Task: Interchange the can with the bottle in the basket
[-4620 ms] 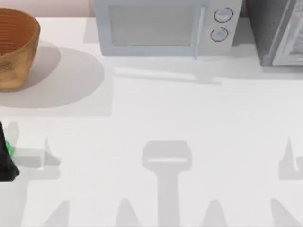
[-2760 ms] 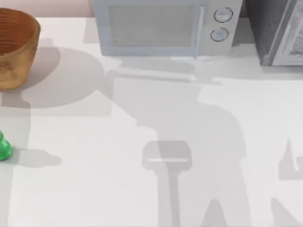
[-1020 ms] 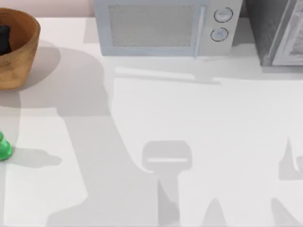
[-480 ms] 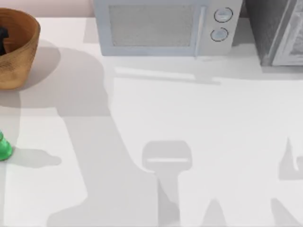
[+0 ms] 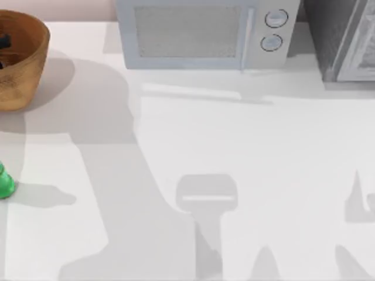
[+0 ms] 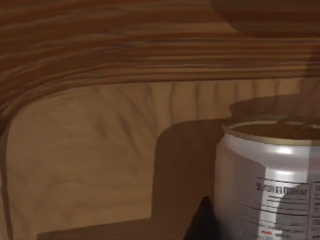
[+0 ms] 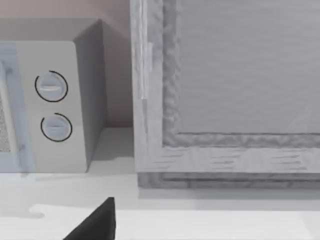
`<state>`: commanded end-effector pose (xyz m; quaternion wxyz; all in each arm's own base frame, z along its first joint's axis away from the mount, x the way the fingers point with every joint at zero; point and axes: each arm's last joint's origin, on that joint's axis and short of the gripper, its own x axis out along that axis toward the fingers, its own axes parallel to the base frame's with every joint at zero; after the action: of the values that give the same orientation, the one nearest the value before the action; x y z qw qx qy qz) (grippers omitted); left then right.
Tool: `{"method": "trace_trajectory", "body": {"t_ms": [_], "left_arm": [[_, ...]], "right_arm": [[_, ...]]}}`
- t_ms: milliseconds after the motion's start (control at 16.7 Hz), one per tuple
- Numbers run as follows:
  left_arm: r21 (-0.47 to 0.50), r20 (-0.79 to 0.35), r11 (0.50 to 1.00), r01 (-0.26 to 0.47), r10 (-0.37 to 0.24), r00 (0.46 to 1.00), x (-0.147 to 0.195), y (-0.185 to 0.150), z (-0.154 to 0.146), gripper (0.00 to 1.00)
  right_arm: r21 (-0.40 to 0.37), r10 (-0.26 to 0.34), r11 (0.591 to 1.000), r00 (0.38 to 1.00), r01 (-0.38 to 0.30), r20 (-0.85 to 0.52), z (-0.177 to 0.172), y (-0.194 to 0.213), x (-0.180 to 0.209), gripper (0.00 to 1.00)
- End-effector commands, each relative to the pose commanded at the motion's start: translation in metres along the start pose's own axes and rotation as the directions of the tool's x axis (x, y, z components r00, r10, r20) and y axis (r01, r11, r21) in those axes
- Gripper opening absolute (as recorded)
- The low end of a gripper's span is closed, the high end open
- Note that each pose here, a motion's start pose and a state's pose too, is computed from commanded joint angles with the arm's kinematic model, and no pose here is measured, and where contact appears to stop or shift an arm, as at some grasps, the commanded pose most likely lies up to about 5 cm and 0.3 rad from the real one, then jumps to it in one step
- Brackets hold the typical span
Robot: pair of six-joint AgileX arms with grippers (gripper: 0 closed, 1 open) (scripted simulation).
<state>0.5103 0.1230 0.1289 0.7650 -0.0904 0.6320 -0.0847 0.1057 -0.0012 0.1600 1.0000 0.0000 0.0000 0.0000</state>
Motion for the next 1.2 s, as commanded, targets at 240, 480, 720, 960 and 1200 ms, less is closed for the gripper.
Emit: {"method": "trace_trajectory", "body": {"t_ms": [240,480,720,960,1200], "left_arm": [[0.0,0.0,1.0,0.0,0.0,1.0,0.0,0.0,0.0,0.0],[0.015,0.025,1.0,0.002,-0.002,1.0,-0.025,-0.01,-0.002,0.0],[0.001,0.058,0.999,-0.038,0.038,0.998,-0.048,-0.018,-0.008,0.0],[0.011,0.179,0.992,-0.122,0.118,0.977,-0.107,-0.05,-0.031,0.0],[0.035,0.389,0.976,-0.215,0.184,0.902,-0.18,-0.101,-0.093,0.0]], "right_arm": [[0.0,0.0,1.0,1.0,0.0,0.0,0.0,0.0,0.0,1.0],[0.0,0.0,1.0,1.0,0.0,0.0,0.0,0.0,0.0,1.0],[0.0,0.0,1.0,1.0,0.0,0.0,0.0,0.0,0.0,1.0],[0.0,0.0,1.0,1.0,0.0,0.0,0.0,0.0,0.0,1.0],[0.0,0.0,1.0,1.0,0.0,0.0,0.0,0.0,0.0,1.0]]}}
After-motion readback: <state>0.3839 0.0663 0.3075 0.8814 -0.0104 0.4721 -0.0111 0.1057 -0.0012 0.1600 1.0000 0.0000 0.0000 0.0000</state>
